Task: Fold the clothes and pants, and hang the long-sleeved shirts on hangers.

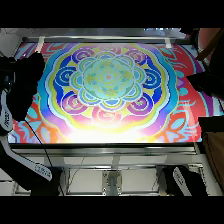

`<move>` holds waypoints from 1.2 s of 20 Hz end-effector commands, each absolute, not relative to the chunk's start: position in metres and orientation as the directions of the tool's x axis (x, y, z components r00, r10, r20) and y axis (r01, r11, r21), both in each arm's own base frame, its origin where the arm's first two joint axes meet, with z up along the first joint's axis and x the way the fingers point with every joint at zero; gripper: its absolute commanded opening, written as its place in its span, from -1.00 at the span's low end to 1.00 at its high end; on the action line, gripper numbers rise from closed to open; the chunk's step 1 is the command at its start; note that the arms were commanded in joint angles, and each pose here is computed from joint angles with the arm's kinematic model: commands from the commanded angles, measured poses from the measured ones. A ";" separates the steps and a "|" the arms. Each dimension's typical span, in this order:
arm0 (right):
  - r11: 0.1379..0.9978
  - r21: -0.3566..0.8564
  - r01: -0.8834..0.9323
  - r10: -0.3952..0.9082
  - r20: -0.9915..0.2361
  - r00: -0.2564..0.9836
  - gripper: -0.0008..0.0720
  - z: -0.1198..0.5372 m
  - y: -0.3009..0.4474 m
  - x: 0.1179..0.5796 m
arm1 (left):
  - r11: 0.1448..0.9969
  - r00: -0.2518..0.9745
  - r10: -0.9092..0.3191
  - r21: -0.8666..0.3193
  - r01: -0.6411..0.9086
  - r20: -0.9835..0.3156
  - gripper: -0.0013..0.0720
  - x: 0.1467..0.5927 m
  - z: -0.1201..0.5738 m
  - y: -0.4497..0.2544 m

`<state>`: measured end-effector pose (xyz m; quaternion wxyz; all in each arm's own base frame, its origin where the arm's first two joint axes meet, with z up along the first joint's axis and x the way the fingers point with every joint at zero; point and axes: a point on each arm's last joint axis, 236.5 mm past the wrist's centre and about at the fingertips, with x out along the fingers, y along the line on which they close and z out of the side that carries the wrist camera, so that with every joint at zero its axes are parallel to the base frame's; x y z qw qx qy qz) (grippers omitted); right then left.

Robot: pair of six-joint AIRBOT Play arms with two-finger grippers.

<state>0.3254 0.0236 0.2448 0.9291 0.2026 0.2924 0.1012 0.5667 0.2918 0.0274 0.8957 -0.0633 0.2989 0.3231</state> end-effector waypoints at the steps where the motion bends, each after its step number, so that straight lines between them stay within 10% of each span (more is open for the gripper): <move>1: 0.898 0.434 -0.069 0.302 -0.497 0.813 0.41 0.247 0.023 0.326 | 0.776 0.654 0.561 0.049 -0.628 -0.507 -0.93 0.563 0.074 0.299; 7: 0.961 0.273 -0.052 0.187 -0.499 0.846 0.41 0.286 0.003 0.312 | 0.886 0.891 0.431 -0.121 -0.448 -0.141 -0.93 0.530 0.321 0.168; 12: 0.974 -0.110 0.198 -0.226 -0.441 0.869 0.41 0.374 -0.070 0.250 | 0.975 1.000 0.000 -0.223 0.006 0.027 -0.93 0.455 0.433 -0.040; 17: 0.943 -0.170 0.287 -0.329 -0.337 0.882 0.41 0.419 -0.083 0.222 | 0.958 0.826 -0.280 -0.084 0.274 -0.490 -0.93 0.390 0.290 -0.204; 24: 0.987 -0.040 0.153 -0.138 -0.691 0.709 0.41 0.265 -0.070 0.271 | 0.820 0.299 -0.219 -0.009 0.572 -0.929 -0.93 0.248 -0.002 -0.303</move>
